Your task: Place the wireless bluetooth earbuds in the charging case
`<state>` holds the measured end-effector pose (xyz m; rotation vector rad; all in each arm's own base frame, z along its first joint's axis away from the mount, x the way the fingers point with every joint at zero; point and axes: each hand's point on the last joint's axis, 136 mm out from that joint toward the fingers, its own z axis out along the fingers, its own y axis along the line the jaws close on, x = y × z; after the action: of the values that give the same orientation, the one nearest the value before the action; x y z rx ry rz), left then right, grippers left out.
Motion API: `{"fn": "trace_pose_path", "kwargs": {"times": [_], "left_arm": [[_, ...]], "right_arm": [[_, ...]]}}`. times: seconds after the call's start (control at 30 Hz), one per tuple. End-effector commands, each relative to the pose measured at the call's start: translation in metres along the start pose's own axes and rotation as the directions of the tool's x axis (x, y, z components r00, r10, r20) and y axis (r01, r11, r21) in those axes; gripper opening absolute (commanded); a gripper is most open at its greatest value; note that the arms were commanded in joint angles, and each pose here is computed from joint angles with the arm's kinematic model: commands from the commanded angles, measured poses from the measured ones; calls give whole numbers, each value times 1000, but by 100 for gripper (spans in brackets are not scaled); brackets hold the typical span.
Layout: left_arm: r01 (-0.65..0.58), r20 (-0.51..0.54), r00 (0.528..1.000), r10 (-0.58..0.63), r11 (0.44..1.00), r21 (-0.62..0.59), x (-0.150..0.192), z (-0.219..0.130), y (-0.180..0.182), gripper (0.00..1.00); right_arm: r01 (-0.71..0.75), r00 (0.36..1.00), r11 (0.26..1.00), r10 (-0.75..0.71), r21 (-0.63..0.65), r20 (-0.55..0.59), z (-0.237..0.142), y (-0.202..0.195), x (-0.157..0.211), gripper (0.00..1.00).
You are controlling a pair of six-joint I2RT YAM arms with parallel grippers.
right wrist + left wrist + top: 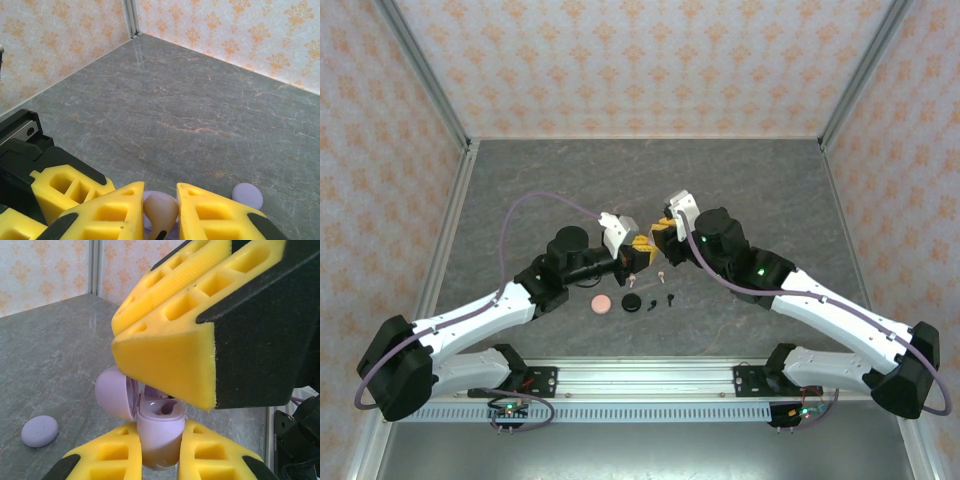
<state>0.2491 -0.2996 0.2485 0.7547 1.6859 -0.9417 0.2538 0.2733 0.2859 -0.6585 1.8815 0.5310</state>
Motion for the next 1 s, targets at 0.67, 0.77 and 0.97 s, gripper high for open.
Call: {"fn": "trace_pose_path", "kwargs": {"times": [0.67,0.77,0.97], "left_arm": [[45,123,991,-47,999,19,-43,9,-6,0],[50,122,991,-52,999,21,-43,11,-6,0],[48,125,991,-50,999,17,-43,11,-5,0]], "right_arm": [[-3,994,999,-2,50,107,-10,-8,-21,21],[-2,995,999,-3,52,100,-8,-8,-19,21],[9,998,999,-12,49,62,-8,-8,-10,21]]}}
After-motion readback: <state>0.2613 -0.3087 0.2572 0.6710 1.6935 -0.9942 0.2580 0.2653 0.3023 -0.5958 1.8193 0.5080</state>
